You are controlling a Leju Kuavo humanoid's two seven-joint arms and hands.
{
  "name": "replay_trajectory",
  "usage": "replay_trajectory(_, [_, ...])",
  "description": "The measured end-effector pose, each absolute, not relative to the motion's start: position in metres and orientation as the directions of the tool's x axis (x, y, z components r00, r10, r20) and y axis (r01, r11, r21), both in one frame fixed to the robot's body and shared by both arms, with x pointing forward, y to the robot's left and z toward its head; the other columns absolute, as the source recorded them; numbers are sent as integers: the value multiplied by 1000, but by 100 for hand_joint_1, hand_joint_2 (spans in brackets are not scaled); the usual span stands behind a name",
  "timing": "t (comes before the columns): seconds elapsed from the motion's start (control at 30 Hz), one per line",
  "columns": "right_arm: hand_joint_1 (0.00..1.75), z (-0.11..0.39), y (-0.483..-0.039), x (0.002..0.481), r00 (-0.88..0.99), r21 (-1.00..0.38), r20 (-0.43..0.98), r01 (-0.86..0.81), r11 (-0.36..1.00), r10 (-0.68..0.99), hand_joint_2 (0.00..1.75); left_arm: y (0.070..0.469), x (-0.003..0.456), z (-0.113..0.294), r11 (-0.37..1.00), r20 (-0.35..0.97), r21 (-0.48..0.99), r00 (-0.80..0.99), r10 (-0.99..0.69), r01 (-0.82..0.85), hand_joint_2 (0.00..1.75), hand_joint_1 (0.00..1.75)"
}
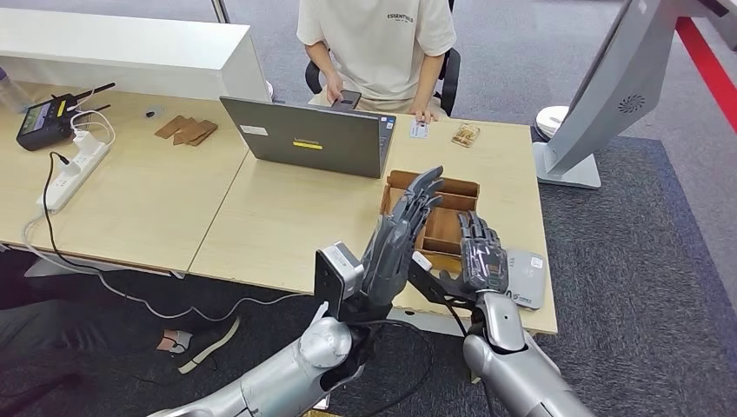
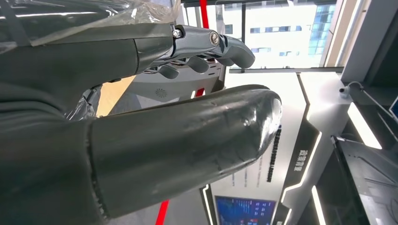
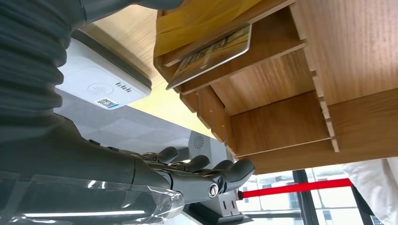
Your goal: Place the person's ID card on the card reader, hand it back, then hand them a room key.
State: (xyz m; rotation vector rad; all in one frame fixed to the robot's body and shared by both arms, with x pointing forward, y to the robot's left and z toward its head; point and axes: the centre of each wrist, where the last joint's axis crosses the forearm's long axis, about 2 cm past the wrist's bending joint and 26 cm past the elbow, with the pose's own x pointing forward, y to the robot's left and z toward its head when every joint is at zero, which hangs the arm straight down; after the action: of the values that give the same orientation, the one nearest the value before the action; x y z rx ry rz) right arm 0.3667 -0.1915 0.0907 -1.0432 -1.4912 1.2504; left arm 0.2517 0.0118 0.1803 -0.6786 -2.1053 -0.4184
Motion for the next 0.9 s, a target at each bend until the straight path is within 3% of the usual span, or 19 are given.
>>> replay_trajectory(0.9, [0, 92, -181, 369, -234, -990, 125, 37, 137, 964, 175, 12, 251, 179, 789, 823, 63, -479, 306, 611, 0, 0])
